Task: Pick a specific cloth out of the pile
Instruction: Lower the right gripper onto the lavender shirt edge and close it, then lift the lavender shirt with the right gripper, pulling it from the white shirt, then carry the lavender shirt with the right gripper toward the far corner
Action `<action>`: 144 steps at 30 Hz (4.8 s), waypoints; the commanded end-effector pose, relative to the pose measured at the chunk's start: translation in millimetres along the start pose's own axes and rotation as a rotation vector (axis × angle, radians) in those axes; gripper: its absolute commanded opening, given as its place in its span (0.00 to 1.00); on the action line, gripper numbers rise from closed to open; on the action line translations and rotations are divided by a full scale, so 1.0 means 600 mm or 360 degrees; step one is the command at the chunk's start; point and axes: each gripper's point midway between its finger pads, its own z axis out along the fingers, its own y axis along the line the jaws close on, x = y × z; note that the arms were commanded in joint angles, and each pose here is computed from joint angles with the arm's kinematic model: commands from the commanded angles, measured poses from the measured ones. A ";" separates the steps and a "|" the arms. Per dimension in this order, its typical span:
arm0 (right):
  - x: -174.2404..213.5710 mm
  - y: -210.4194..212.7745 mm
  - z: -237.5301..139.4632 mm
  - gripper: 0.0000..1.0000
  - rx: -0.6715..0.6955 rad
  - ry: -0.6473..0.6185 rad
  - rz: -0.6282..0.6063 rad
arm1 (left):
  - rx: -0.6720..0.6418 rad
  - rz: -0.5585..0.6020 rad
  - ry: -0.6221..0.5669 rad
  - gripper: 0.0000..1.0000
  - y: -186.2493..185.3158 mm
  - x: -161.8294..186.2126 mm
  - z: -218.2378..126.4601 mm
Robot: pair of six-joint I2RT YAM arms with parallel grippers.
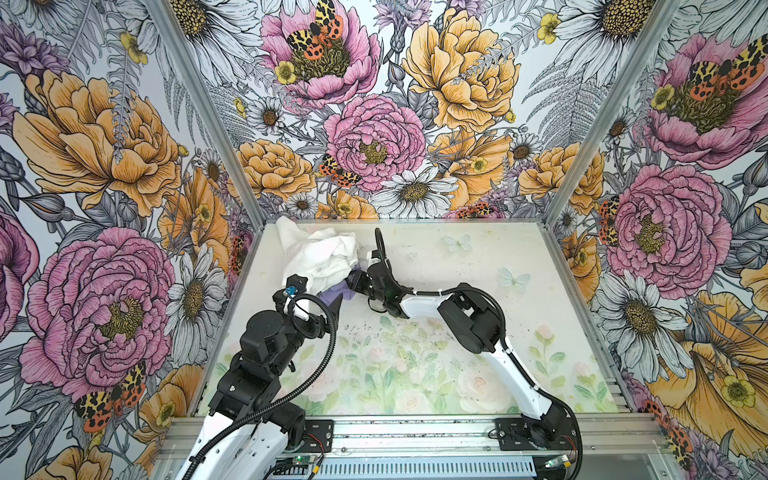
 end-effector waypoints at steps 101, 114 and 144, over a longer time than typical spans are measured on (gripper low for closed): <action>-0.375 0.384 -0.406 0.00 -0.0788 -0.0724 -0.0665 | 0.0030 0.0031 -0.0020 0.99 -0.006 0.004 -0.007; -0.446 0.348 -0.472 0.00 -0.0602 -0.0828 -0.0763 | 0.0033 0.0030 -0.0025 0.99 -0.006 0.003 -0.007; -0.656 0.236 -0.638 0.00 -0.0156 -0.1122 -0.0843 | 0.0060 0.0028 -0.0026 0.99 -0.011 0.003 -0.005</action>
